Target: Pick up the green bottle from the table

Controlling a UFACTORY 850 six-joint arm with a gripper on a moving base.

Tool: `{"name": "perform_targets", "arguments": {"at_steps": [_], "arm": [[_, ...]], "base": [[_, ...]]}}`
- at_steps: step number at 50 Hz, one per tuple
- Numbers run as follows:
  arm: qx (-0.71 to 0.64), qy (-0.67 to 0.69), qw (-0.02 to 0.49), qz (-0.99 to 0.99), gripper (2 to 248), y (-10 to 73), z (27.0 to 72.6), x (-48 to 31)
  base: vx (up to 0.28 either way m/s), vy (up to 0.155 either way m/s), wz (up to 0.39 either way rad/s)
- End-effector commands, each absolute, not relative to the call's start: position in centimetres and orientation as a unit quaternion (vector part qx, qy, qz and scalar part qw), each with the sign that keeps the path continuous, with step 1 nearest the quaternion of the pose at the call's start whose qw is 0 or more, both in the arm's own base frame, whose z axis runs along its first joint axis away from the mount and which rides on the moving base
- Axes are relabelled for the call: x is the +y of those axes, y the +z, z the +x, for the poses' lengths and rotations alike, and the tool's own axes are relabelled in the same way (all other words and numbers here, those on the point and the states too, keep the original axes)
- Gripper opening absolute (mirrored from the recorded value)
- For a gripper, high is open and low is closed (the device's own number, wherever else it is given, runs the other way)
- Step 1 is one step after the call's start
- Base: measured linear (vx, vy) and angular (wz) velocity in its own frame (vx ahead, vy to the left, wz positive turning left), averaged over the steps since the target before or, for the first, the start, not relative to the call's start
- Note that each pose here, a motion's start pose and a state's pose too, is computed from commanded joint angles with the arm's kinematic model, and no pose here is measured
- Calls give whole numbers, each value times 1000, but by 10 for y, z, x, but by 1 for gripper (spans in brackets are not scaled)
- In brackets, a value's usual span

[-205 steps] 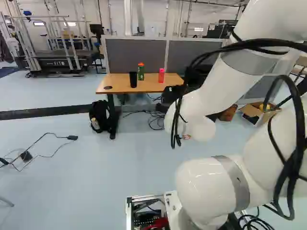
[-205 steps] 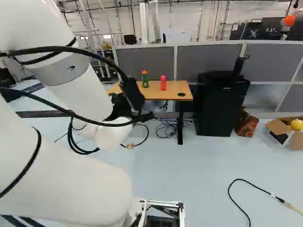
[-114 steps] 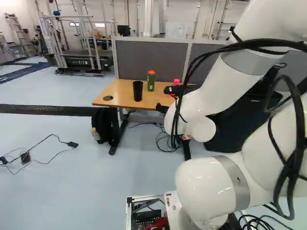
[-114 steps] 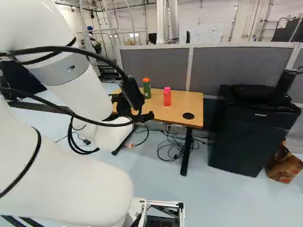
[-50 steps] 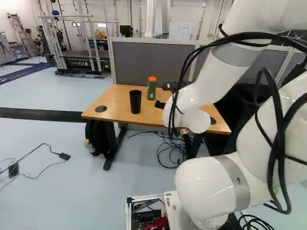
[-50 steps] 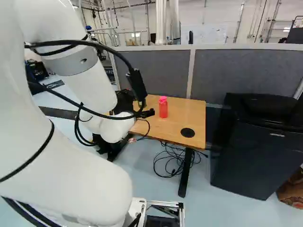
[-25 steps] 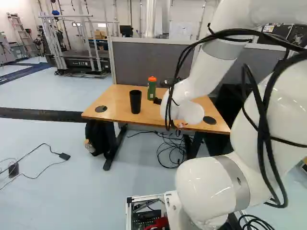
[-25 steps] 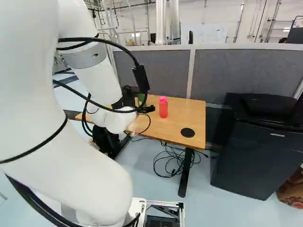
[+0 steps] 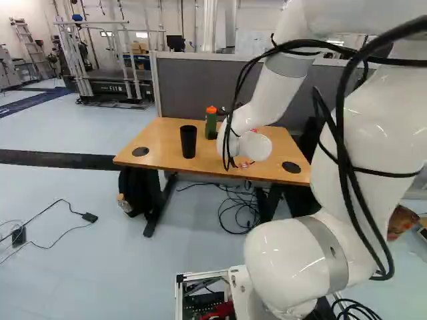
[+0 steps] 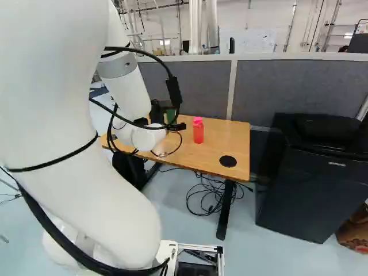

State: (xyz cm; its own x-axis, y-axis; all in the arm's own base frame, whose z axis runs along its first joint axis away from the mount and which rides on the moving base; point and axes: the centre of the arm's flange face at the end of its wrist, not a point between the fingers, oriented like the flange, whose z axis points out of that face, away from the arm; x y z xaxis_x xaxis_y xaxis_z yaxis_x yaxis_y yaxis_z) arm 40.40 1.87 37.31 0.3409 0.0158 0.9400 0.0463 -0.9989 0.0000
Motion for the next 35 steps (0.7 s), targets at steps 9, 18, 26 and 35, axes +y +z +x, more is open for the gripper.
{"name": "perform_targets", "arguments": {"at_steps": [9,18,26,35], "arm": [[-23,-575,16,-818,247,373,423,24],[-28,-577,20,-816,247,372,441,30],[-31,-579,22,-814,247,371,458,35],[-34,-582,24,-812,247,370,476,40]], "base": [[0,0,0],[0,0,0],[0,0,0],[0,0,0]]}}
